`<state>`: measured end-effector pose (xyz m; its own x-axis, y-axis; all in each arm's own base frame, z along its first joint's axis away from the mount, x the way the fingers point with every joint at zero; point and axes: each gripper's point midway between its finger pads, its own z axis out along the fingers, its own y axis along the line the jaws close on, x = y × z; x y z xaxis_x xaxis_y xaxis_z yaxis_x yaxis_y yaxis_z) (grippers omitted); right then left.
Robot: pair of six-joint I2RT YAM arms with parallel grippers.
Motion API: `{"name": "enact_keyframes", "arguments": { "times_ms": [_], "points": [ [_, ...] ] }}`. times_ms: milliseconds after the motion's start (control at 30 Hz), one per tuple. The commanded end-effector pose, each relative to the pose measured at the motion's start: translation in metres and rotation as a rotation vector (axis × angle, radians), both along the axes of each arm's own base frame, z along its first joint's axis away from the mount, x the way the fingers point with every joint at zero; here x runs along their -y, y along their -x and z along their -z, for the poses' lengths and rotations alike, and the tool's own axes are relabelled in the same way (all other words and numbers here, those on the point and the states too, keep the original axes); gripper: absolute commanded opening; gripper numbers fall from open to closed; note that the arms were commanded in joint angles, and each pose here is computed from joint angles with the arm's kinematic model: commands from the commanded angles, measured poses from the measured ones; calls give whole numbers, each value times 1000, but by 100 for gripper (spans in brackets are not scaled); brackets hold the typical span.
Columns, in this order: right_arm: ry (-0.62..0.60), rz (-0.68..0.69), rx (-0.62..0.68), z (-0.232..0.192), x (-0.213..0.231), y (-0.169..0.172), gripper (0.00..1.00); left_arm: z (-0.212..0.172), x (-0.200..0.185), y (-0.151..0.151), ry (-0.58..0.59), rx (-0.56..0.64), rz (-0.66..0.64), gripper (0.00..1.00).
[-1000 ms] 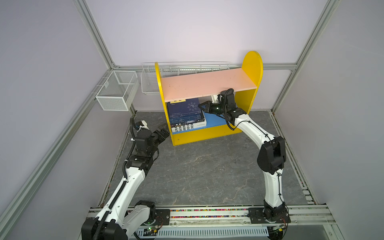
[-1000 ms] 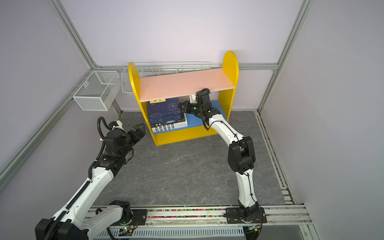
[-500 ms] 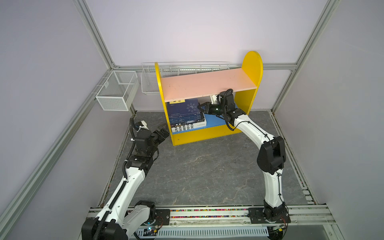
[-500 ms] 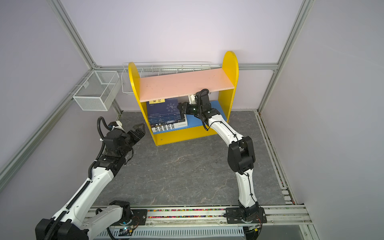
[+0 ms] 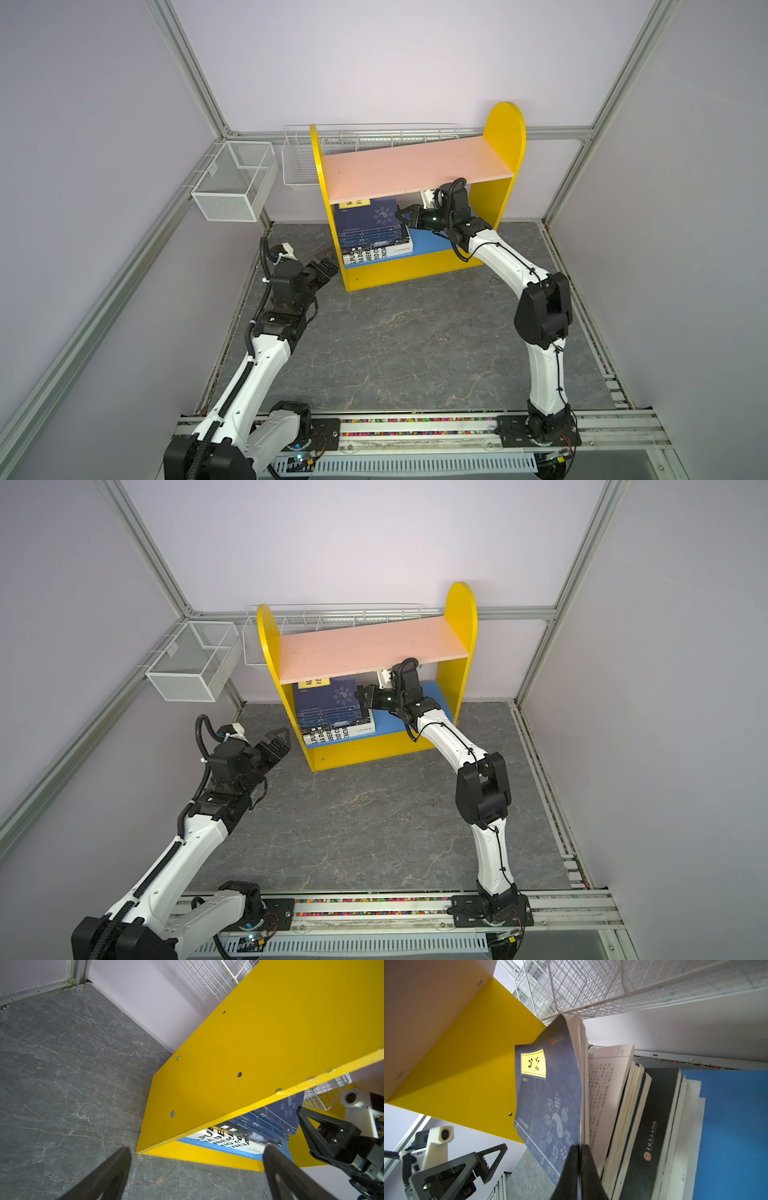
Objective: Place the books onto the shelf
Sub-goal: 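Keep pressing the book flush into the shelf with the right gripper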
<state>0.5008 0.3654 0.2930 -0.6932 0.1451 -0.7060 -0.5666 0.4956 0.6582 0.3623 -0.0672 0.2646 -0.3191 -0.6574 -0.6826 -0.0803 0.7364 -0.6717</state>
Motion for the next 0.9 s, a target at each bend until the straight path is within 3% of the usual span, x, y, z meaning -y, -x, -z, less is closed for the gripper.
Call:
{"name": "enact_keyframes", "arguments": {
  "times_ms": [0, 667, 867],
  "points": [
    [-28, -11, 73, -29, 14, 5, 7, -1, -2, -1, 12, 16, -9, 99],
    [-54, -34, 91, -40, -7, 10, 12, 3, -1, -4, 24, 10, -6, 99],
    [-33, 0, 94, -38, -1, 4, 17, 3, -2, -2, 18, 10, -7, 99]
  ]
}}
